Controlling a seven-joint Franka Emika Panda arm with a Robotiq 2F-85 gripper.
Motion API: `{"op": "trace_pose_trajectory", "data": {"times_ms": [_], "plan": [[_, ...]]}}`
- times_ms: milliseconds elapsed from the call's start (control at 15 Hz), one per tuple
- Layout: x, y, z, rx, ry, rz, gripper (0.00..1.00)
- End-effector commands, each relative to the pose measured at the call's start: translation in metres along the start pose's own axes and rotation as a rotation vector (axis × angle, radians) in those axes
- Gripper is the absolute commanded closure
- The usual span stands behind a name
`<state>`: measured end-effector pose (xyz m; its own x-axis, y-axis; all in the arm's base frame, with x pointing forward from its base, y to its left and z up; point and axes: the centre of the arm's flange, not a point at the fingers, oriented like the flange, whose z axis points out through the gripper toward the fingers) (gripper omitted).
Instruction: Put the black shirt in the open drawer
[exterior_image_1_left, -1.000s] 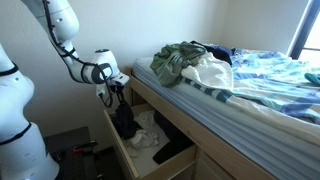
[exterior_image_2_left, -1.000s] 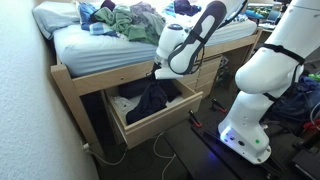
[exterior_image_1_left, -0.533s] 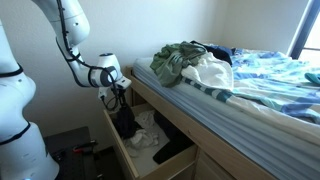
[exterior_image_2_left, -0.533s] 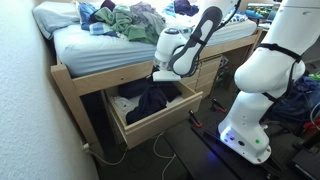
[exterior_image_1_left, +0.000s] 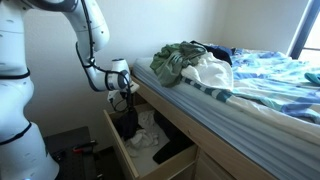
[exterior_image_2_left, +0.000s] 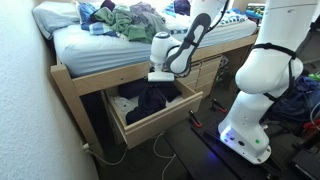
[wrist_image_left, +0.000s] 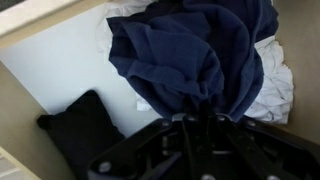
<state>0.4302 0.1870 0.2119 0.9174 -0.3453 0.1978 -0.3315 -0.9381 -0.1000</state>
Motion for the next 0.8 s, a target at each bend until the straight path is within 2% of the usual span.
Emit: {"op": "trace_pose_trajectory", "data": {"times_ms": [0,67,267,533,600,733], "plan": [[0.006,-0.023,0.039,-0.029,-0.046,0.021,0.98],[0.002,-0.007,0.017,-0.011,-0.03,0.006,0.9],[0.001,-0.015,0.034,-0.01,-0.06,0.006,0.9],[0.003,-0.016,0.035,-0.01,-0.06,0.007,0.9],[0.005,-0.015,0.041,0.002,-0.07,0.012,0.98],[0.002,-0.019,0.053,0.014,-0.085,0.009,0.98]]}}
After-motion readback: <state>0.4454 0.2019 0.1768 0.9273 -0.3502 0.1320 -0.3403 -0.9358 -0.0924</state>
